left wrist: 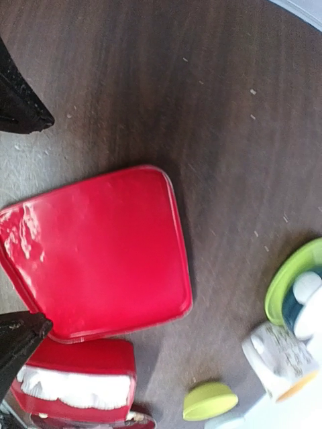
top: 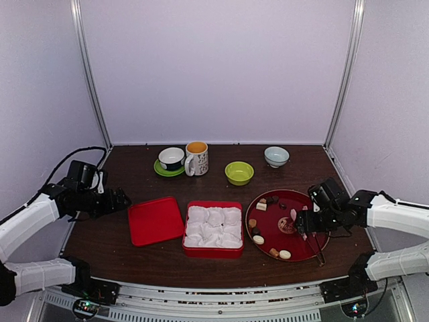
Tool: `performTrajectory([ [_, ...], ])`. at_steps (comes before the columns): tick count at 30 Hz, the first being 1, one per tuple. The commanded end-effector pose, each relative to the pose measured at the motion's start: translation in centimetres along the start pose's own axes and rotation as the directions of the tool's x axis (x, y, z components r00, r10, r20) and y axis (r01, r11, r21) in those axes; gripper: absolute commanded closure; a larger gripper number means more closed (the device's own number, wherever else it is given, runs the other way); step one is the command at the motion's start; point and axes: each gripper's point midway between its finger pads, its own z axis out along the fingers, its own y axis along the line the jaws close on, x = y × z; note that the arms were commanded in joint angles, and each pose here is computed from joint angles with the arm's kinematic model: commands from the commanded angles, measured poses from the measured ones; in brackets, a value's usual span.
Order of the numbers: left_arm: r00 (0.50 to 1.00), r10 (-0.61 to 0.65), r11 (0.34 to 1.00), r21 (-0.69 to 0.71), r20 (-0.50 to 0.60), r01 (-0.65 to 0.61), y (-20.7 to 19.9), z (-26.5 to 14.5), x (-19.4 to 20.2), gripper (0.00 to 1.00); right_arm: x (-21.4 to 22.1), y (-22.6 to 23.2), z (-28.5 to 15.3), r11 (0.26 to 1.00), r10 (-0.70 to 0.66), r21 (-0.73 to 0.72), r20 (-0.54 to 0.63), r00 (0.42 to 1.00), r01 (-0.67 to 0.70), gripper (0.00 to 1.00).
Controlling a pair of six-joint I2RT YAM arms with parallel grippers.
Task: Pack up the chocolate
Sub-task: Pick up the clamp from the plate.
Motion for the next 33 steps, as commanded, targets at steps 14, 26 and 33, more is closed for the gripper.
performTrajectory([
  [14, 0.991, 0.037, 0.933, 0.351, 0.129, -0.081, -7.4, -2.8, -3.9, 0.12, 4.4, -0.5, 0.7, 0.998, 0.058, 0.006, -0.096, 0.994, -0.058, 0.25],
  [26, 0.992, 0.024, 0.933, 0.354, 0.120, -0.066, -7.6, -2.3, -3.7, 0.15, 4.6, 0.8, 0.3, 1.000, -0.021, 0.007, -0.117, 0.993, 0.022, 0.52],
  [33, 0.994, 0.030, 0.935, 0.350, 0.105, -0.065, -7.6, -1.9, -3.4, 0.16, 5.2, 1.1, 0.2, 0.999, -0.045, 0.011, -0.140, 0.989, 0.047, 0.48],
])
